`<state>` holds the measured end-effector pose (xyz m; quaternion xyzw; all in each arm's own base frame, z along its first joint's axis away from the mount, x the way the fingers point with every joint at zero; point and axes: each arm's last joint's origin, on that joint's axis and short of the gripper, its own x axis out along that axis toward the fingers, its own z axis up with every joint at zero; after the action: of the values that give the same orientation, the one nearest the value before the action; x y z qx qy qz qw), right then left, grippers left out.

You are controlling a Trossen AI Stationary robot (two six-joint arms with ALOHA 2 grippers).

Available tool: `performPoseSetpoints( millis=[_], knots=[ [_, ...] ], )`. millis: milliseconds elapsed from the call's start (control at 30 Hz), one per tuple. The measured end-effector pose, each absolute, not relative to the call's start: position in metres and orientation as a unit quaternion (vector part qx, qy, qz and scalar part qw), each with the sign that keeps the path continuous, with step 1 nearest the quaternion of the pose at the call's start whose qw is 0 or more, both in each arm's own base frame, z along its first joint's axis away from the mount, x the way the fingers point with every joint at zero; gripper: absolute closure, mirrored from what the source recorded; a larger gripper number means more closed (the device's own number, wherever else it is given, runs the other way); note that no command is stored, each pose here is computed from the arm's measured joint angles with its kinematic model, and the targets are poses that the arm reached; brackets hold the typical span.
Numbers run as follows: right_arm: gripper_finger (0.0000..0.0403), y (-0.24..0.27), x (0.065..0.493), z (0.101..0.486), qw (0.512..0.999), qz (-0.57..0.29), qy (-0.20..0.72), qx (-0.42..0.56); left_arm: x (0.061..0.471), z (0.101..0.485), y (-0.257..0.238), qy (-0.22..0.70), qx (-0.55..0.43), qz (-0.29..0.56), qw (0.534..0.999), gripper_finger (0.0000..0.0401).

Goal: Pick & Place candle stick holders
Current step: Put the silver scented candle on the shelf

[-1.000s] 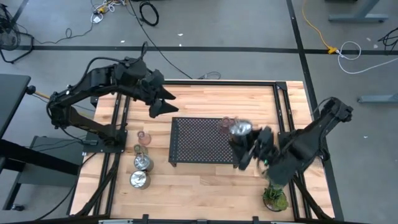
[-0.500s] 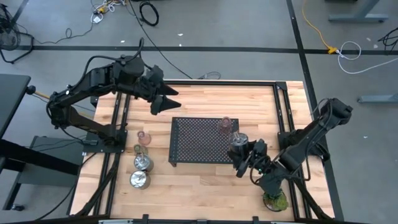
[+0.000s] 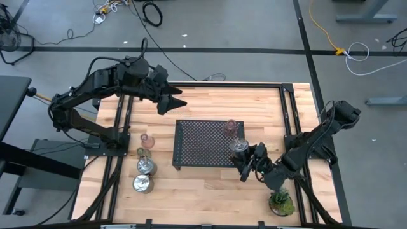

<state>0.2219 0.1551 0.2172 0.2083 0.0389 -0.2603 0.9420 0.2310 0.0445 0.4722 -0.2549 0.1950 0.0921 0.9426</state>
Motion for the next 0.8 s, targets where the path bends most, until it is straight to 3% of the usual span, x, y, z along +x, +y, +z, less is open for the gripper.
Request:
performPoseSetpoints(
  millis=[800],
  knots=[
    [0.0060,0.139,0.257,0.195,0.947,-0.277,0.041,0.160,0.243,0.466,0.047,0.210,-0.231,0.093,0.946,0.0039]
  ],
)
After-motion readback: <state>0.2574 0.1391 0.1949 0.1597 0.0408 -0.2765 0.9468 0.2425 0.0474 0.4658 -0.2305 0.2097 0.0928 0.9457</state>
